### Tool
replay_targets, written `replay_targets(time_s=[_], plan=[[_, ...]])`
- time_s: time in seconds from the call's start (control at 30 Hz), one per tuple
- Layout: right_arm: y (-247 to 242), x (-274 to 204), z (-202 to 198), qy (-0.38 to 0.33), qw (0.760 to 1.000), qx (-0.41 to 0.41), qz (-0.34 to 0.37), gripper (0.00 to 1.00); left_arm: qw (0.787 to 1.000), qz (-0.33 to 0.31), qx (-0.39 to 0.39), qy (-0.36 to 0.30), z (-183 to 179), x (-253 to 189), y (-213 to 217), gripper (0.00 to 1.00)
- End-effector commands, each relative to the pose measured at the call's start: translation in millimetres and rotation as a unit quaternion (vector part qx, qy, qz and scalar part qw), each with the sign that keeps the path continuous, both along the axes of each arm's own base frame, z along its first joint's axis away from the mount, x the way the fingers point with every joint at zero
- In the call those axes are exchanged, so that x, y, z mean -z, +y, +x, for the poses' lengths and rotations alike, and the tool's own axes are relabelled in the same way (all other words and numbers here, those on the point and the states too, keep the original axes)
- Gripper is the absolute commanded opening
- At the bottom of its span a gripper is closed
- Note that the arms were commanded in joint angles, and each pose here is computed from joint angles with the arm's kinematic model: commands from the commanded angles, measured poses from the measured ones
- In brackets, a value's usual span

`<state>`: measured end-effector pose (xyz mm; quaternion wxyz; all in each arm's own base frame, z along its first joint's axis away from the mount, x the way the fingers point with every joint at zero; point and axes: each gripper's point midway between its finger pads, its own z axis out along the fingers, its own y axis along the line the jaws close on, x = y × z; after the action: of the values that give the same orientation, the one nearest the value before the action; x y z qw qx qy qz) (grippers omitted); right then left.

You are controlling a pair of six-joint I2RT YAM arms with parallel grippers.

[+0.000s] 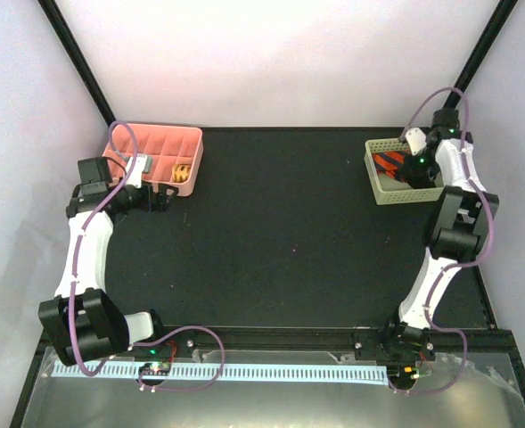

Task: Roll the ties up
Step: Pick up the tie from the storage box, then put down the tie at the center of the board.

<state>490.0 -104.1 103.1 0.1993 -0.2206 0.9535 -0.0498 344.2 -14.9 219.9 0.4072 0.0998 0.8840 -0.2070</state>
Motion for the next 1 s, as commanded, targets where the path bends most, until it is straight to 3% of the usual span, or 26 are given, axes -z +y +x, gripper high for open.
replay_targets(time_s=[0.0, 0.23, 0.57, 0.73, 0.97], plan=[[3, -107, -3, -0.103, 0.994, 0.001, -0.019, 0.02, 0.999, 0.010, -0.008, -0.037, 3, -29, 1, 0.99], [40, -222, -24, -0.189, 0.980, -0.028, 0.050, 0.02, 0.995, 0.014, -0.086, -0.049, 12, -44, 21, 0.99], [152, -341, -86, -0.289, 0.926, -0.161, 0.184, 0.02, 0.995, 0.012, -0.016, -0.098, 1, -70, 0, 0.99], [211, -380, -127, -0.314, 0.886, -0.231, 0.249, 0.02, 0.993, 0.010, 0.006, -0.115, -7, -82, -7, 0.99], [262, -381, -176, -0.261, 0.843, -0.293, 0.369, 0.02, 0.991, 0.011, 0.034, -0.131, -17, -92, -17, 0.99]])
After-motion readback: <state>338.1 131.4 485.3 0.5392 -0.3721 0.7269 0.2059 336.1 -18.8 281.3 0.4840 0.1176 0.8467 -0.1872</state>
